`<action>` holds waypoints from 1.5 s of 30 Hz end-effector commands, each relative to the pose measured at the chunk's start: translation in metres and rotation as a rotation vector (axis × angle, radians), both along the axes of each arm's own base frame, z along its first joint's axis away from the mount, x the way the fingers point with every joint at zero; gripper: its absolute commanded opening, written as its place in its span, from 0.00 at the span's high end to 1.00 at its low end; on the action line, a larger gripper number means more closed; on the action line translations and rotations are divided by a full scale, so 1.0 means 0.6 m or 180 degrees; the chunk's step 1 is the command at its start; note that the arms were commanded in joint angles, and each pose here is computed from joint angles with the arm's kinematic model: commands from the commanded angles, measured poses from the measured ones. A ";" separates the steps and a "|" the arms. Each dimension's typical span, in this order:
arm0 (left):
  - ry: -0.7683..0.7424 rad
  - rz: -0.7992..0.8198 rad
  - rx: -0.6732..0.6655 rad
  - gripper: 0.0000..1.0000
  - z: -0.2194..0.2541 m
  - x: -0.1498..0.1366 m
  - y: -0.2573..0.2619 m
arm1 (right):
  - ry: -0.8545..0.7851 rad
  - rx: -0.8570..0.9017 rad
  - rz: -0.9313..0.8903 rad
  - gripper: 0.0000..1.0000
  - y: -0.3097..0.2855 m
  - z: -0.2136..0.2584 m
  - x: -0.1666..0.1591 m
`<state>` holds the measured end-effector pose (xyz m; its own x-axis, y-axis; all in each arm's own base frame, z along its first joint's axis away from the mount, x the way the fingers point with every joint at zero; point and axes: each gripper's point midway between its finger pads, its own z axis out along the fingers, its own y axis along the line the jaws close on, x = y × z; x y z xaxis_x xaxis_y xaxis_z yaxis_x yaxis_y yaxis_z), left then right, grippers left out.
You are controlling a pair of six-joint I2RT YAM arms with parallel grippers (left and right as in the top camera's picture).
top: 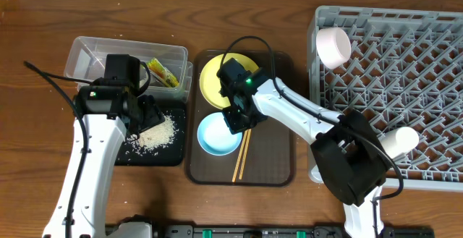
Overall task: Sort waste into correct bins and load items into the dishwasher rack
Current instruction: 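Carry the light-blue bowl to the rack and set it down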
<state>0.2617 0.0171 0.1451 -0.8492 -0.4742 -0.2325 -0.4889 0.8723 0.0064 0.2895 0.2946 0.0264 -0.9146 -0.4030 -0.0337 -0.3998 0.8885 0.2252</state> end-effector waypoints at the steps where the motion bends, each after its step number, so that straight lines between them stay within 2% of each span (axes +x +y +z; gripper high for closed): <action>1: 0.0006 0.0057 0.0056 0.21 0.001 -0.002 0.008 | -0.0204 0.0128 -0.0149 0.99 -0.009 0.045 0.041; 7: 0.0006 0.0057 0.0056 0.22 0.001 -0.002 0.008 | -0.0973 0.0094 -0.0606 0.99 -0.096 0.172 0.132; 11: 0.0004 0.0057 0.0056 0.22 0.001 -0.001 0.008 | -0.1690 -0.0158 -0.1112 0.99 -0.205 0.270 0.187; 14: -0.0006 0.0056 0.0055 0.22 0.002 0.000 0.008 | -0.2281 -0.0538 -0.1535 0.99 -0.308 0.339 0.225; 17: -0.0007 0.0057 0.0056 0.21 0.002 0.000 0.008 | -0.2722 -0.0952 -0.1560 0.99 -0.394 0.392 0.252; 20: -0.0009 0.0057 0.0056 0.22 0.002 0.000 0.008 | -0.2977 -0.1406 -0.1582 0.99 -0.464 0.422 0.270; 22: -0.0018 0.0057 0.0056 0.22 0.002 0.001 0.008 | -0.3120 -0.1802 -0.1794 0.99 -0.521 0.441 0.276; 27: -0.0019 0.0057 0.0056 0.22 0.002 0.002 0.008 | -0.3247 -0.2827 -0.2224 0.99 -0.640 0.474 0.270; 32: -0.0028 0.0057 0.0056 0.22 0.002 0.003 0.008 | -0.3048 -0.3595 -0.2511 0.99 -0.716 0.457 0.261; 45: -0.0030 0.0057 0.0056 0.21 0.002 0.003 0.008 | -0.2391 -0.3788 -0.2375 0.99 -0.738 0.301 0.278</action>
